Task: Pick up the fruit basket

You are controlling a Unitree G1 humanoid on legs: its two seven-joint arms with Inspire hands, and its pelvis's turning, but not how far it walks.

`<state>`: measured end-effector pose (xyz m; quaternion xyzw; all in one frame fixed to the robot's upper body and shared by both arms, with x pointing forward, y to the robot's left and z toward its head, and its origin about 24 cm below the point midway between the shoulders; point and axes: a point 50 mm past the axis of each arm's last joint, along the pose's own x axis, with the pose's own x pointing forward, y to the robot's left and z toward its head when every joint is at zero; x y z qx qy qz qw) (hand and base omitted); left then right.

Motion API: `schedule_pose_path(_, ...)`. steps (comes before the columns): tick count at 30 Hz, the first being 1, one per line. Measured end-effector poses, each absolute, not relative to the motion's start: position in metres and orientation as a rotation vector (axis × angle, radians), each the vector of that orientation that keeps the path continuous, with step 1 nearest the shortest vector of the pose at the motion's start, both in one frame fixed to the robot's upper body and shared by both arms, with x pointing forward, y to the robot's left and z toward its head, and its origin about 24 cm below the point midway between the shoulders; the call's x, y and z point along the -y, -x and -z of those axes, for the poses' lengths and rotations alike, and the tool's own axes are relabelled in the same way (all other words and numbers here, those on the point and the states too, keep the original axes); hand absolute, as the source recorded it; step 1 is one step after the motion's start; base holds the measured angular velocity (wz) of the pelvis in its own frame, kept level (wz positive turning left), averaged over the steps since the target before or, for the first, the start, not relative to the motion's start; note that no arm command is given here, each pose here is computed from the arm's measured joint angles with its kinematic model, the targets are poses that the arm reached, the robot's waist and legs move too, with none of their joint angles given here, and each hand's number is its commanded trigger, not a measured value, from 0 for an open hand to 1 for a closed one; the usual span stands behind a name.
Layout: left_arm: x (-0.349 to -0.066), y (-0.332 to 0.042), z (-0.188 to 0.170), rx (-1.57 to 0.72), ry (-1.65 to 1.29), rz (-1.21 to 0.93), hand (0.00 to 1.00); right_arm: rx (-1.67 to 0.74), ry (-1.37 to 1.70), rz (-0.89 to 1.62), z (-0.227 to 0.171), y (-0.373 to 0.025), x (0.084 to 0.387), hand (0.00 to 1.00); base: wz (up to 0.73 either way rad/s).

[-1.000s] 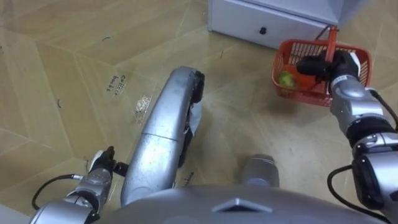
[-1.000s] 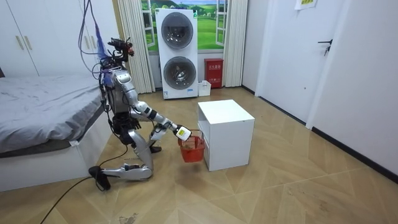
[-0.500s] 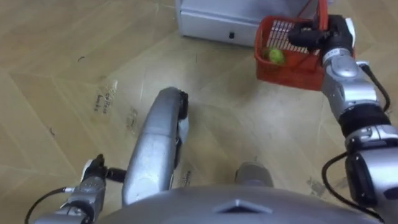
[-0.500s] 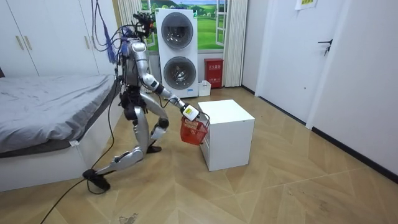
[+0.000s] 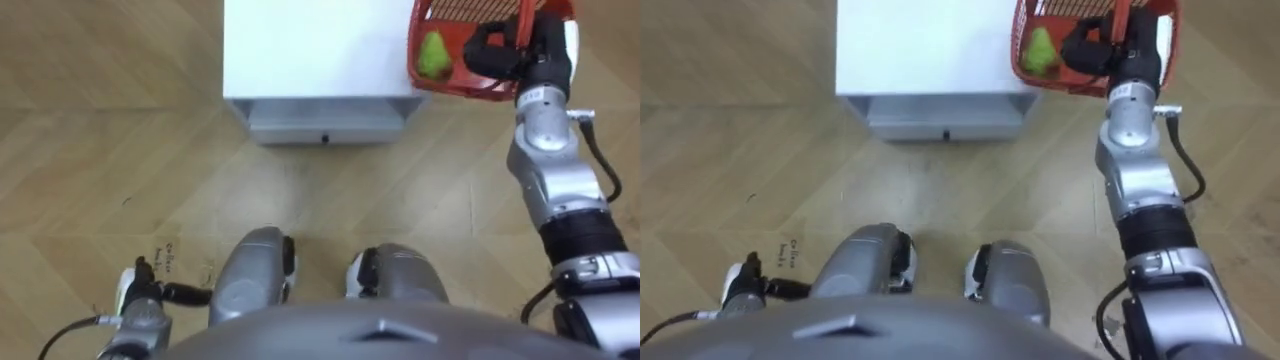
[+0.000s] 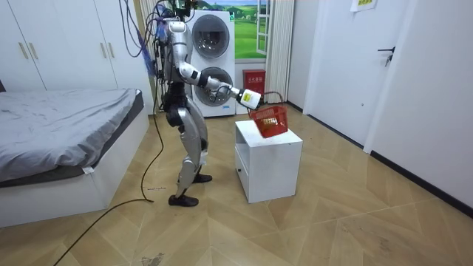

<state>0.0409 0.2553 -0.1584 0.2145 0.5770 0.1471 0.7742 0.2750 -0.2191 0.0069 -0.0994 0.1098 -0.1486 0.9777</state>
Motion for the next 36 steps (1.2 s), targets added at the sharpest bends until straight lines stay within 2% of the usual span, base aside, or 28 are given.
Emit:
schedule_pose_path(9,-0.255,-0.025,0.159,-1.332,-0.494,-0.304,0.0,-0.058,0.178,0.228,-0.039,-0.278,0.211,1.0,0.01)
schedule_pose_path(36,-0.251,-0.022,0.161,-1.352,-0.449,-0.196,0.0,-0.058,0.21,0.035,-0.037,-0.277,0.189,1.0,0.03)
